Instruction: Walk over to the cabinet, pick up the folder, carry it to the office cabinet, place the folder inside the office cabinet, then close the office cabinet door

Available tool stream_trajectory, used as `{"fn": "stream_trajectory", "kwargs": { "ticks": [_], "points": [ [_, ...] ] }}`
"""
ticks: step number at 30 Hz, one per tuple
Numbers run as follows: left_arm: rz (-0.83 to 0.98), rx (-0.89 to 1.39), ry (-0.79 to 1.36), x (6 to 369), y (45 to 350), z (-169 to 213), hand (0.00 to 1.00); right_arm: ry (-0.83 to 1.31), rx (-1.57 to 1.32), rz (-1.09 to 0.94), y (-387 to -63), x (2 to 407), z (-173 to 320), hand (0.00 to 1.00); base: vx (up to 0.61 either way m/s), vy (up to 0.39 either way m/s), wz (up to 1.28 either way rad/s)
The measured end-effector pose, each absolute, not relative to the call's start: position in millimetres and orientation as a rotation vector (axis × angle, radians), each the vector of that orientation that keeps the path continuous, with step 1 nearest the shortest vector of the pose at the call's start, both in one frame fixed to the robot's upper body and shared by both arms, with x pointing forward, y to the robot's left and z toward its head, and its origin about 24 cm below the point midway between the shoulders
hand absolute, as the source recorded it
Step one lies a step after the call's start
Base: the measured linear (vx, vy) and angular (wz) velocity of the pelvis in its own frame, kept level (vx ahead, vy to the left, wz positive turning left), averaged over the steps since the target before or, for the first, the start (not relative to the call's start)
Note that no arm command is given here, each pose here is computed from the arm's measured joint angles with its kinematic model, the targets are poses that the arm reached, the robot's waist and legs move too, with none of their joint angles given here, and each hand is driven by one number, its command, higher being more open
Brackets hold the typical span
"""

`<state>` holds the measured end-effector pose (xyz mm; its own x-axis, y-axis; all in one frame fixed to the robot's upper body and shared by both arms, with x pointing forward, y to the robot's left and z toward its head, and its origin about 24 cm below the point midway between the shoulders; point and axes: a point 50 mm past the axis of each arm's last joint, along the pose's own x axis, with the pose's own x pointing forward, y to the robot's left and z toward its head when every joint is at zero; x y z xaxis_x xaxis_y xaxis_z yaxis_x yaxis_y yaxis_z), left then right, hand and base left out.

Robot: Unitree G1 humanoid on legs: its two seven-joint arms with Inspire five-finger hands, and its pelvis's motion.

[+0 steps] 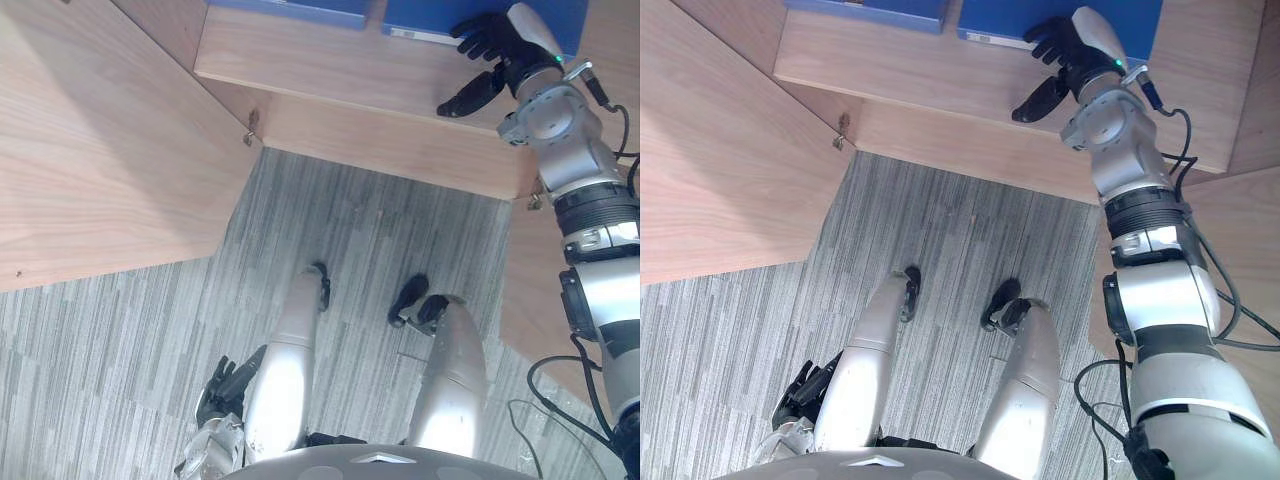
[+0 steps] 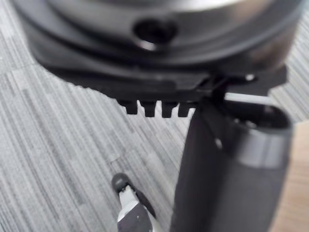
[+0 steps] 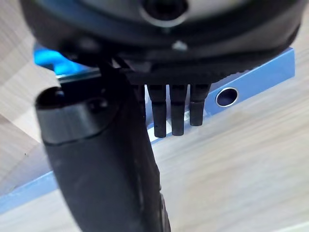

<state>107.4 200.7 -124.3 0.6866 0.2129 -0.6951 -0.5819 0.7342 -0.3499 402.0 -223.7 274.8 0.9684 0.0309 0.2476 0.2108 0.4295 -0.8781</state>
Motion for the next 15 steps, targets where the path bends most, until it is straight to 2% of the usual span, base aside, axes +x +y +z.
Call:
{"fn": "stream_trajectory", "kwargs": {
  "ticks": [9,15],
  "points": [
    [0.435,-0.594,0.672,98,199,-118,1.00,-0.055,-1.241,0.055,-195,410,213,1.00,0.07,0.043,-0.12],
    [0.506,-0.620,0.762,77,200,-133,1.00,-0.001,-1.221,0.084,-183,413,198,1.00,0.10,0.035,-0.15]
  ]
}}
